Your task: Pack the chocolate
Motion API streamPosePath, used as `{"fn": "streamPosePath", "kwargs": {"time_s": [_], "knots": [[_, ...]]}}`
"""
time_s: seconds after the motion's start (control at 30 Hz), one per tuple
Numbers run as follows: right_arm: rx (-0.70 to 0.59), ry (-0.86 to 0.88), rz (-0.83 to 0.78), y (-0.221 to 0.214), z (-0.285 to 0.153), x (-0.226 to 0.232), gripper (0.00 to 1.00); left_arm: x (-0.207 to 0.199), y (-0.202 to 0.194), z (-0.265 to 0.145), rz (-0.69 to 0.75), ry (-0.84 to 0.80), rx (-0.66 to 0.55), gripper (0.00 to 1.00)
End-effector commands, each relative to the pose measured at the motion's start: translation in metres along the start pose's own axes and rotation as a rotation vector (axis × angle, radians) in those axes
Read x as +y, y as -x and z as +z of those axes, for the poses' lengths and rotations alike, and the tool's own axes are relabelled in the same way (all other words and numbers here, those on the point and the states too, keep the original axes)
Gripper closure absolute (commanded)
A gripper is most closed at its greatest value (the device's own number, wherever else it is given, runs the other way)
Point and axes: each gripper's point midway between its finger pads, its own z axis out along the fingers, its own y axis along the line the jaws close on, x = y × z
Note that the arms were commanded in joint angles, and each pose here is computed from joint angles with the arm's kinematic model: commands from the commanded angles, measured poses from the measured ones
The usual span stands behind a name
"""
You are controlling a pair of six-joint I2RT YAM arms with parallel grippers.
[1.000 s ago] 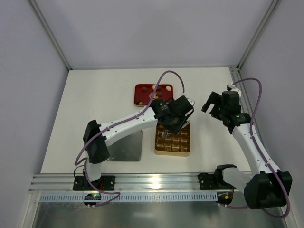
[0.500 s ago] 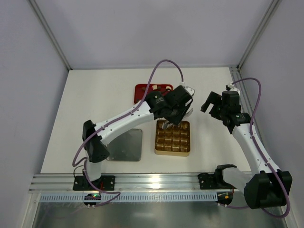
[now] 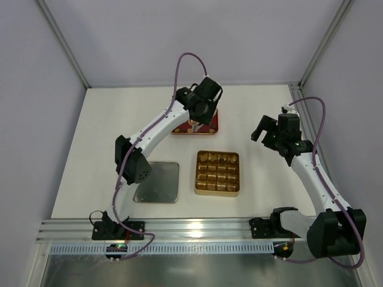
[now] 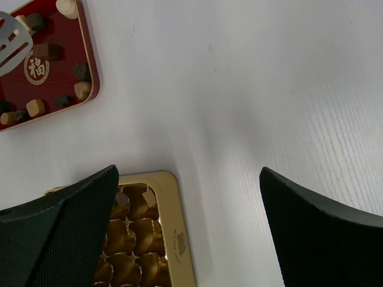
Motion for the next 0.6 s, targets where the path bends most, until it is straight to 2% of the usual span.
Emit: {"fn": "streamPosePath", "kwargs": {"time_s": [0.0, 0.23, 0.57], "knots": [[-0.035, 0.024, -0.006, 0.010, 0.002, 0.005, 0.00, 0.010, 0.014, 0.003, 0.030, 0.034, -0.027, 0.56], [-0.025, 0.024, -0.010, 0.008, 0.004, 0.005, 0.00, 0.030, 0.011, 0.022, 0.042, 0.111, -0.005, 0.55], [-0.009, 0.052, -0.011, 0.005, 0.006, 0.010, 0.00, 0.040, 0.004, 0.041, 0.051, 0.138, 0.029, 0.53]]}}
